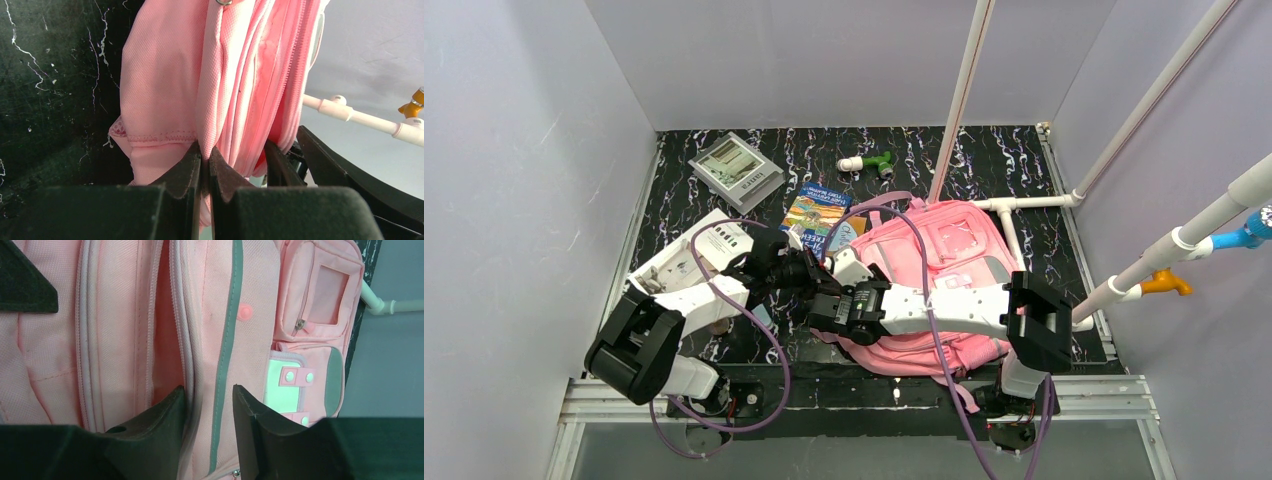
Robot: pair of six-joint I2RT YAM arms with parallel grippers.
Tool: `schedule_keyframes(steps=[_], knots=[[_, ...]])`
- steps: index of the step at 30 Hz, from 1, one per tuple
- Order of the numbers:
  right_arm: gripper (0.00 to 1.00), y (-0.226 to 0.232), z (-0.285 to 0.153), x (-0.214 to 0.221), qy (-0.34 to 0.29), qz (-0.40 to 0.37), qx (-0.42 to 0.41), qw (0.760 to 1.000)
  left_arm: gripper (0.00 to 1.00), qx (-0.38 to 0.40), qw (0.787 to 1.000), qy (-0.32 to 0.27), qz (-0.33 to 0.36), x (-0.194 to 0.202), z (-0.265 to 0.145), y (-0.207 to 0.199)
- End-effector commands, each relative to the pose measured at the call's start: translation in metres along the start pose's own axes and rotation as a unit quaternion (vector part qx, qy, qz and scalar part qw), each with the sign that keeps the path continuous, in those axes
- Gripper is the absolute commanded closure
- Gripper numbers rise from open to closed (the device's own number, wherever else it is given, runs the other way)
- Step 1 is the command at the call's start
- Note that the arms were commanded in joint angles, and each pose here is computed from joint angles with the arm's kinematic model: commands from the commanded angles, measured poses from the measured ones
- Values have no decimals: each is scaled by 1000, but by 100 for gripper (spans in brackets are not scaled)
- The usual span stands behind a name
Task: Pack the student bag
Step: Unzip the student bag at the center of the board.
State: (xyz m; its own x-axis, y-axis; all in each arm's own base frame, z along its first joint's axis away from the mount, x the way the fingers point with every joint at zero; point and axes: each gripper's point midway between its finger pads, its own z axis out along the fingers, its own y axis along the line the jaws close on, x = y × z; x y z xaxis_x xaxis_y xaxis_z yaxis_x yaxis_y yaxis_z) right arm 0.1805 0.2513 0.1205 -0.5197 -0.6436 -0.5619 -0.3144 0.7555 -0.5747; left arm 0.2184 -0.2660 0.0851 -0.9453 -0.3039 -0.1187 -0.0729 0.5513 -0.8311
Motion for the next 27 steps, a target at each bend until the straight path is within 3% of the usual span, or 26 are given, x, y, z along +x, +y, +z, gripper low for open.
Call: schedule_keyframes(steps=[1,3,5,9,11,17,22,23,26,27], knots=[[53,-18,7,1,-12,-12,46,999,100,32,999,11,17,2,-11,-24],[54,-19,10,3,-14,-20,57,998,100,32,999,11,18,2,-11,-24],[71,-22,9,-1,-16,-31,66,997,100,31,999,11,17,3,-11,-23],[83,-30,1,-9,-20,-39,65,997,100,27,999,13,15,3,-10,-20],[98,-47,-8,-15,-28,-34,81,996,100,25,999,10,18,1,-9,-20],[99,-88,-35,-33,-68,2,62,996,100,10,1000,15,3,2,-6,-8],[99,-86,-33,-35,-79,38,16,996,100,22,1000,18,4,0,-7,-18],[99,-85,-34,-35,-81,44,11,996,98,29,999,20,8,-1,-8,-24],[99,-87,-35,-37,-88,56,7,995,65,38,999,6,16,-5,-17,-37],[99,-87,-36,-39,-92,61,3,994,59,40,999,1,20,-6,-20,-40]])
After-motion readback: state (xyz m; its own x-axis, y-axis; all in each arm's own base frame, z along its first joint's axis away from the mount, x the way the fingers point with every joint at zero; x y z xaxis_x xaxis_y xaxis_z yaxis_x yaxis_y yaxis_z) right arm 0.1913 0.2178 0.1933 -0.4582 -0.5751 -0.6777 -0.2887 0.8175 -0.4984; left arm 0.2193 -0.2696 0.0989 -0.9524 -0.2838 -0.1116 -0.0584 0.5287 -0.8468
